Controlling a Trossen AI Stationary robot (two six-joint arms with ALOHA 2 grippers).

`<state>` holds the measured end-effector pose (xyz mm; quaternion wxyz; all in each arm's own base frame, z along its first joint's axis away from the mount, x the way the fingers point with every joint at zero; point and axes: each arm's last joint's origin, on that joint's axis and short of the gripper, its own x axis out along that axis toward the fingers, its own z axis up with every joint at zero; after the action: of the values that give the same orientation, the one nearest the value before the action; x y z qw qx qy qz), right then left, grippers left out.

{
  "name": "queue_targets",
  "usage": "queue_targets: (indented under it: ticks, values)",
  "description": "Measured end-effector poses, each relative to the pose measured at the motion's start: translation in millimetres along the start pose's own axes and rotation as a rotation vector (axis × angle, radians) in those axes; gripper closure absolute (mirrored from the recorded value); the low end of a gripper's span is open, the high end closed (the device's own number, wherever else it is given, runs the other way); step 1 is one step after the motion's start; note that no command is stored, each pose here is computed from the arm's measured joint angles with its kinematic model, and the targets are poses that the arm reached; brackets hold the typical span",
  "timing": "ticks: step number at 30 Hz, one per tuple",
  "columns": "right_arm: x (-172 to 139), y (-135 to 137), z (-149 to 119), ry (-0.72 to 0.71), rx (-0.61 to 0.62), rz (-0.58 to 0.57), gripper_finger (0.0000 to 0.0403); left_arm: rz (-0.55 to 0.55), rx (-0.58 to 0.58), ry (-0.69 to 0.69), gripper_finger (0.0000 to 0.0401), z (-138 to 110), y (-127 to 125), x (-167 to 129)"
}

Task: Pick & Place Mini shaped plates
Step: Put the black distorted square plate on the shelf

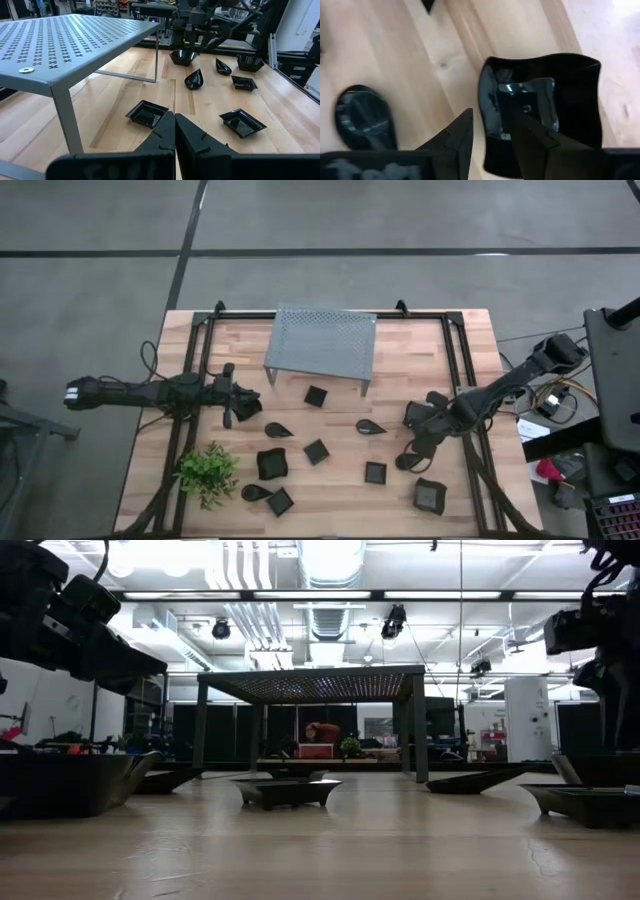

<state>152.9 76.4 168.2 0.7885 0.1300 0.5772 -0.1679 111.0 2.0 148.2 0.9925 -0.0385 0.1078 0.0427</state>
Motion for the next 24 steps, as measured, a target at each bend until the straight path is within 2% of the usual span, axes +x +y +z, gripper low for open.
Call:
queue_targets:
  ticks: [16,24]
  values:
    - [17,5,0,0.050,-0.073,-0.108,0.0333,0.000,0.000,-0.002,0.0401,0,0,0]
    - [9,10,6,0.025,-0.092,-0.077,0.0389,0.000,0.000,-0.002,0.0401,0,0,0]
